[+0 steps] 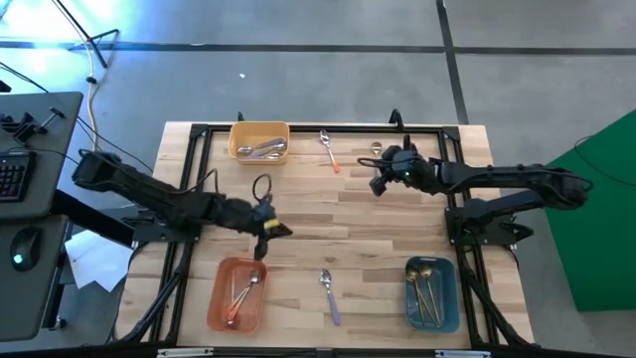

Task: Sort silverware by color (type)
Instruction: Put the golden spoon into the blue bin

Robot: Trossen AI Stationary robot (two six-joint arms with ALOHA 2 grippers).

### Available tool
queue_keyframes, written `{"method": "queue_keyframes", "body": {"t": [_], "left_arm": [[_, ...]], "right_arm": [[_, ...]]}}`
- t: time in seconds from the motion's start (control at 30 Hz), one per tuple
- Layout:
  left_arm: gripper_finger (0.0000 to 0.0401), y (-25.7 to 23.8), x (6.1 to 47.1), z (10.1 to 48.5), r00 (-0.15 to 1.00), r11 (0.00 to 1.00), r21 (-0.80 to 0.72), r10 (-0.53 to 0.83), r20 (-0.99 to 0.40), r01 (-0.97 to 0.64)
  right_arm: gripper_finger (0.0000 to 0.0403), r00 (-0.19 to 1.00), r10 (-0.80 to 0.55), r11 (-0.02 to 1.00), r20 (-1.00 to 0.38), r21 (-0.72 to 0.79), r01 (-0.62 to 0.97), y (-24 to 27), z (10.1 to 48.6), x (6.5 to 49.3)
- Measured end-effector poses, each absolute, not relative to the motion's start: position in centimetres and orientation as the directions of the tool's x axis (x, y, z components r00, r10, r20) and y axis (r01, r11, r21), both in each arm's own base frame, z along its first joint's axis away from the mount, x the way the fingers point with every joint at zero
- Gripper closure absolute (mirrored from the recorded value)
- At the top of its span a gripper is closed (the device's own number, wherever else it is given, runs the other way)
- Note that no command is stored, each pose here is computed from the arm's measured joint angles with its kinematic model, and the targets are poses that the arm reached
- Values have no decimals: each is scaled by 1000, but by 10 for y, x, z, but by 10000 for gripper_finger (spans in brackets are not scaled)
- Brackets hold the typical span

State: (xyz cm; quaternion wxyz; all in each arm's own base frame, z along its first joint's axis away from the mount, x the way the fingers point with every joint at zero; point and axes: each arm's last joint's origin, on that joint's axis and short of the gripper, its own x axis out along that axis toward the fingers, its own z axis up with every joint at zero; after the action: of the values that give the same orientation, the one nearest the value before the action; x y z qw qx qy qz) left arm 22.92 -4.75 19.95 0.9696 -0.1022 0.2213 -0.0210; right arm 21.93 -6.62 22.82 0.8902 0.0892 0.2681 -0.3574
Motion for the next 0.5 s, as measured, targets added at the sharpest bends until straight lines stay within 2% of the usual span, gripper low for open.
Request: {"method": "queue_keyframes", "body": {"t": [0.2, 0.3, 0.43, 0.5], "left_arm": [[400, -24, 233, 201, 967, 994, -99, -68, -244, 45], [400, -17, 229, 201, 989, 999, -12, -38, -142, 37], [400, -5, 222, 194, 997, 1000, -1, 27, -77, -27], [400, -1, 218, 187, 994, 999, -10, 48, -99, -49]], "right_arm": [[403, 570, -552, 671, -609, 82, 737, -66, 219, 218], [402, 523, -543, 607, -657, 124, 785, -73, 206, 222], [402, 442, -535, 526, -721, 125, 841, -88, 184, 228], [402, 400, -533, 492, -745, 112, 863, -96, 172, 230]]}}
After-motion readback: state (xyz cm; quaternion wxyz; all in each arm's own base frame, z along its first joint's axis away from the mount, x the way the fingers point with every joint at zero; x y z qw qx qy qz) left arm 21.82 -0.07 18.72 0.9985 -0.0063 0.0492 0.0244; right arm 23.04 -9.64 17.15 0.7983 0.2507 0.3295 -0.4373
